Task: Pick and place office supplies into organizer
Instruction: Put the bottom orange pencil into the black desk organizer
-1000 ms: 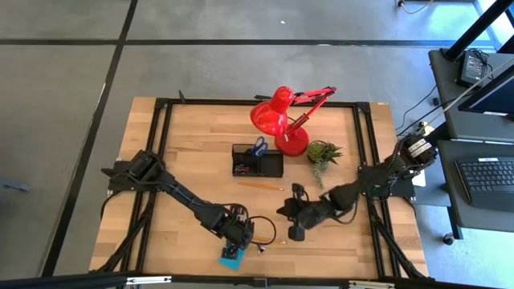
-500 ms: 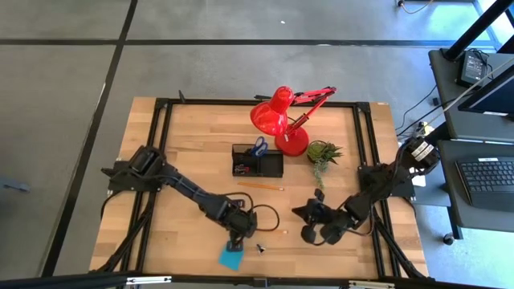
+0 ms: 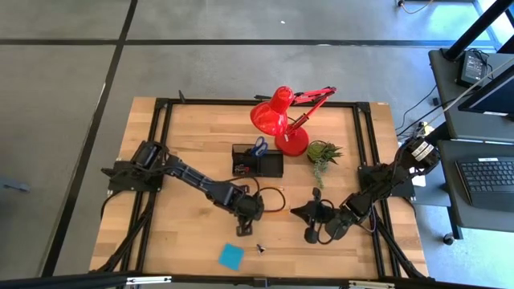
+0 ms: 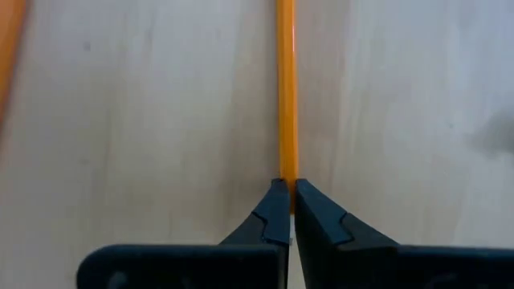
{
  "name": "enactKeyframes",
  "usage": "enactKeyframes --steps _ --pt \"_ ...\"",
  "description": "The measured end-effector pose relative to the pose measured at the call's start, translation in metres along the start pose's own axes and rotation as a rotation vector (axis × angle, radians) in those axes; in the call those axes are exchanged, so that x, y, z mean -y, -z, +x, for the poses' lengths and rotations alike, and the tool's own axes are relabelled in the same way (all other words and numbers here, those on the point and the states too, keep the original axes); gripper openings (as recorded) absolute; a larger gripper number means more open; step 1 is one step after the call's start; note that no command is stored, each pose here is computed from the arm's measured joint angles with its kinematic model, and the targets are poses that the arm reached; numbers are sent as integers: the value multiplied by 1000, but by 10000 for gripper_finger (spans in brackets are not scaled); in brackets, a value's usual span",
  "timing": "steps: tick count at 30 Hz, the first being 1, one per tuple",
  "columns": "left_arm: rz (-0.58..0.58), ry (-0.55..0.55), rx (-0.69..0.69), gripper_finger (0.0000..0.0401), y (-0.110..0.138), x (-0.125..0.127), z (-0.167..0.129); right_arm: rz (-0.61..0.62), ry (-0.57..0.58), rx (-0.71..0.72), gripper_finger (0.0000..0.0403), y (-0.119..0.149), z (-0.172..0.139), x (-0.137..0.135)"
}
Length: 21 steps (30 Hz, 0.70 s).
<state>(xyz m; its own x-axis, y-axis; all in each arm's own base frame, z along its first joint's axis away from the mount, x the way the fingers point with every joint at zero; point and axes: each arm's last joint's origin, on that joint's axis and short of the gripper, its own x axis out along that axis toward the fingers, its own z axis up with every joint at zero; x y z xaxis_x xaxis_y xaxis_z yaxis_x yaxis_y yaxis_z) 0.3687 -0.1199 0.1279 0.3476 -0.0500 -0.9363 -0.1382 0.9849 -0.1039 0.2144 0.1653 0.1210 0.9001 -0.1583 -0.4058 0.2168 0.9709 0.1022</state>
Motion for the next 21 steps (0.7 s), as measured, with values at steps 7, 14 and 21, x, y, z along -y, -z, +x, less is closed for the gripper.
enactKeyframes --steps 7,14,21 --pt "19 22 -11 3 -2 -5 0 -94 -17 -24 43 2 0 0" --pt "74 22 -11 3 -2 -5 0 -157 5 -58 134 5 0 4" --pt "78 25 -12 3 -2 -5 0 -221 -11 -63 191 5 1 3"
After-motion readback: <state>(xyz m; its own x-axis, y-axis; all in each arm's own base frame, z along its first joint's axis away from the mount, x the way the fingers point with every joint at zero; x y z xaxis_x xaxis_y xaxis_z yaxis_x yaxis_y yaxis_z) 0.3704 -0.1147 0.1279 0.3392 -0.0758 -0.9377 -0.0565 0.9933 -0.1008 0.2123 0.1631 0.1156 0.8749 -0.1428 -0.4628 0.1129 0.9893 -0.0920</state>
